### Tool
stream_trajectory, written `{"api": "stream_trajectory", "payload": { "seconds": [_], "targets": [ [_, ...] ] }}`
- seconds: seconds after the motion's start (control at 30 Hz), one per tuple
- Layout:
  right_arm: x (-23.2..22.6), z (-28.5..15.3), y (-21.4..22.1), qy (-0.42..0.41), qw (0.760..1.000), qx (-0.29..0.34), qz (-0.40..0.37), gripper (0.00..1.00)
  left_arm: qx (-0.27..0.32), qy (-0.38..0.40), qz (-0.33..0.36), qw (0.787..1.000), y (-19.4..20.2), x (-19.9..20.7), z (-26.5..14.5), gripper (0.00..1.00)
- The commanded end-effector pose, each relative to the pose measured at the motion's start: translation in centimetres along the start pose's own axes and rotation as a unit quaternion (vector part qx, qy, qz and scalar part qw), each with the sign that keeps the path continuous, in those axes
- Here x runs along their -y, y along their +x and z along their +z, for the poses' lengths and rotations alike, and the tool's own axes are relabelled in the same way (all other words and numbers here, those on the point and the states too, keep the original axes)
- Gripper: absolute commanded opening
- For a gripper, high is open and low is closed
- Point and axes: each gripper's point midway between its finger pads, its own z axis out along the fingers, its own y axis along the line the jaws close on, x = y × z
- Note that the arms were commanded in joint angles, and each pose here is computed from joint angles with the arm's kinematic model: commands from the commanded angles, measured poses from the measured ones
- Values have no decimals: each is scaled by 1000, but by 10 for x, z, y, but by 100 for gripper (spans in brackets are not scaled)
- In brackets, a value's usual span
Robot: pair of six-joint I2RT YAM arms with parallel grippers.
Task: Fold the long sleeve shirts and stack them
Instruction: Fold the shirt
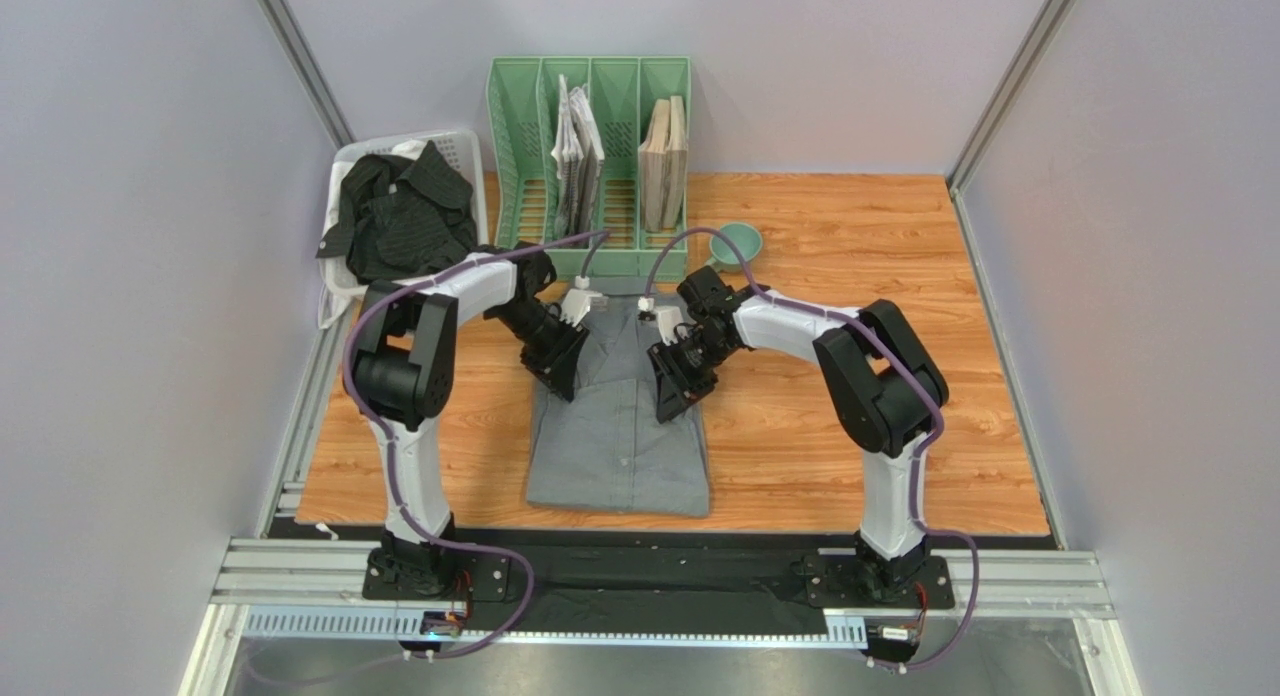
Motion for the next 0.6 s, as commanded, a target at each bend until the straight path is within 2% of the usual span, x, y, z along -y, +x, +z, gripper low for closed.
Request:
{"api": "stream_trajectory", "payload": {
  "seconds": [0.0, 0.07, 0.13, 0.23, 0.27, 0.3, 0.33, 0.37, 0.4, 0.43, 0.47, 0.57],
  "targets": [
    [26, -9, -33, 47, 998, 42, -20, 30, 25, 1, -9, 1000, -29, -3, -9, 32],
    [26, -19, -42, 51, 997, 51, -27, 30, 25, 11, -5, 1000, -31, 1, -12, 33],
    [12, -39, -47, 47, 996, 62, -37, 32, 52, 26, 21, 998, -37, 15, -24, 36],
    [-42, -78, -53, -16, 992, 110, -64, 40, 115, 52, 67, 990, -41, 52, -55, 45],
    [-65, -82, -45, -66, 990, 112, -60, 43, 159, 59, 96, 981, -47, 74, -79, 52],
    [-86, -90, -46, -96, 986, 130, -41, 53, 172, 60, 95, 979, -41, 80, -84, 61],
    [-110, -104, -44, -123, 980, 148, -46, 57, 195, 52, 98, 974, -40, 83, -96, 64],
    [-130, -109, -38, -159, 975, 149, -48, 60, 216, 47, 104, 970, -41, 88, -107, 77],
    [-147, -99, -27, -183, 973, 139, -35, 63, 249, 44, 126, 959, -39, 106, -126, 81],
    [-160, -100, -22, -197, 969, 140, -42, 64, 270, 30, 121, 955, -37, 107, -139, 82],
    [-169, -94, -15, -215, 967, 130, -43, 66, 313, 5, 132, 941, -39, 118, -162, 99],
    [-195, -61, 4, -244, 965, 83, -52, 67, 369, -36, 141, 918, -38, 130, -194, 99]
  ]
}}
